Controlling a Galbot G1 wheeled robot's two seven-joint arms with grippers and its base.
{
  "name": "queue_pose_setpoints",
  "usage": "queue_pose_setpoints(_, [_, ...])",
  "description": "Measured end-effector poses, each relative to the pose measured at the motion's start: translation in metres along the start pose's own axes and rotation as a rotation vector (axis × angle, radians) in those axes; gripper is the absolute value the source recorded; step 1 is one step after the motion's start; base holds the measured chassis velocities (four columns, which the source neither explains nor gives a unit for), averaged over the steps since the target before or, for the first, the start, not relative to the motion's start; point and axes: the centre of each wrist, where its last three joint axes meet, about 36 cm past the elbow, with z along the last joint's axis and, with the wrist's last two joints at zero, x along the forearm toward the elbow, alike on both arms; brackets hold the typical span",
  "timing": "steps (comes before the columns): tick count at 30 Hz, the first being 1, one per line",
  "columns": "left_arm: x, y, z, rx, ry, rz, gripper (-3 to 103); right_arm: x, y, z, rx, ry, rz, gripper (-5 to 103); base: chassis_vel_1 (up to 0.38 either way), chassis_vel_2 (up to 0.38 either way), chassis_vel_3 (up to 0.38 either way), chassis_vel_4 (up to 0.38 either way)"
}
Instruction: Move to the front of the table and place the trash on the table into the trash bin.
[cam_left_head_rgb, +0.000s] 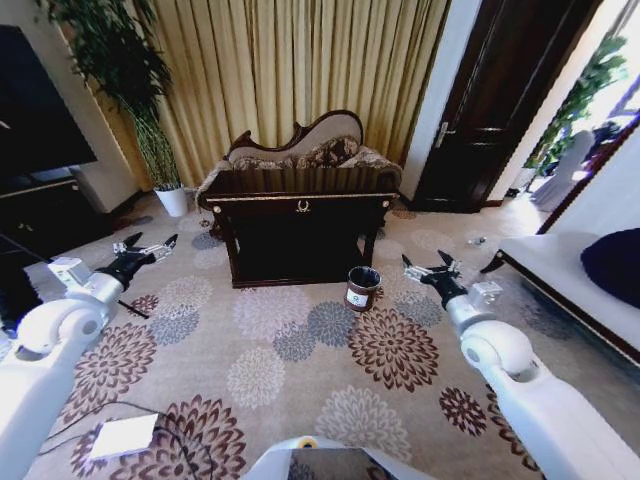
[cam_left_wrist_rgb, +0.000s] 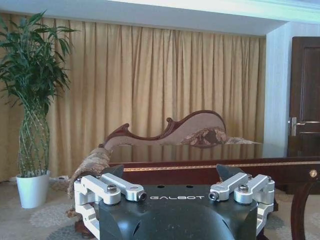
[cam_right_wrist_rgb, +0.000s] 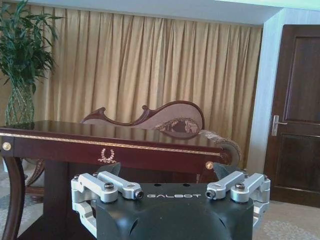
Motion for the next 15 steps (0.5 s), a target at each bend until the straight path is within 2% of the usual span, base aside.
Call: queue_pose_setpoints(15, [0.015, 0.006, -0.012, 0.000, -0.008, 0.009, 100, 0.037, -0.006, -0.001, -0.021, -0.017, -0.001, 100, 0.000, 0.000, 0.000, 0.000])
